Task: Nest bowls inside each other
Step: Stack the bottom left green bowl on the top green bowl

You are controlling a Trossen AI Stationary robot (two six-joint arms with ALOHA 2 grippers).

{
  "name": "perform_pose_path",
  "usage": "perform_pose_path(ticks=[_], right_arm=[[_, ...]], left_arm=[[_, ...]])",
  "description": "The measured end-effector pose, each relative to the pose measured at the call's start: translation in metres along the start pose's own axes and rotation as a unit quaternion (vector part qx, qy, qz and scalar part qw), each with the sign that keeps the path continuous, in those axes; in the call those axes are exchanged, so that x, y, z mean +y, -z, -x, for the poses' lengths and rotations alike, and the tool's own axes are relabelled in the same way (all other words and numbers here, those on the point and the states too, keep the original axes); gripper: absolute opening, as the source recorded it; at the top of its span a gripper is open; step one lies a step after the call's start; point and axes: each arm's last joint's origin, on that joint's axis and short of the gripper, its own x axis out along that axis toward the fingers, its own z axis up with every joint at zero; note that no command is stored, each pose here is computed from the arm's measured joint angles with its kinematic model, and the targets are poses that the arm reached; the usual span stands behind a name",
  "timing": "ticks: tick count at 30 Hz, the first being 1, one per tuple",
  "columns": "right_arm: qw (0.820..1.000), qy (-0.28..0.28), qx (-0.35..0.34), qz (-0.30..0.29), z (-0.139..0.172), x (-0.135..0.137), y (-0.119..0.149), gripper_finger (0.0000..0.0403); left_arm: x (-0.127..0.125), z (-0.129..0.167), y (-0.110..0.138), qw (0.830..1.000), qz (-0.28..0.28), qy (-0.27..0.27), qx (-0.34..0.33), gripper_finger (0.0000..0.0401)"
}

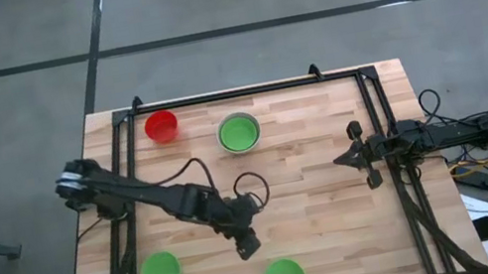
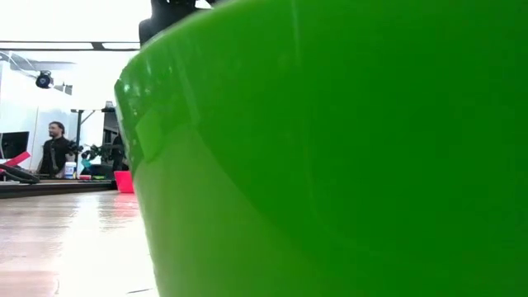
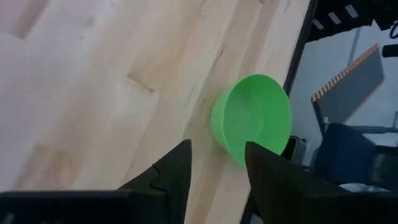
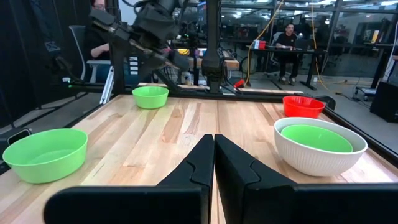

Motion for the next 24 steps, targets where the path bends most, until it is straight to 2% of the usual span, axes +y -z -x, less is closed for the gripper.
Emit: perform_pose_path(ticks=[8, 15, 24], right_arm=[[1.0, 0.0, 0.0, 0.0, 0.0, 0.0, 0.0, 0.0009], [1.0, 0.0, 0.0, 0.0, 0.0, 0.0, 0.0, 0.0009], [1.0, 0.0, 0.0, 0.0, 0.0, 0.0, 0.0, 0.0009]], left_arm=[[-0.007, -0.023, 0.009, 1.0, 0.027, 0.008, 0.009, 0.0157], [-0.013, -0.04, 0.012, 1.0, 0.021, 0.02, 0.009, 0.0156], [-0.01, -0.057, 0.015, 0.999, 0.036, 0.009, 0.017, 0.0156]])
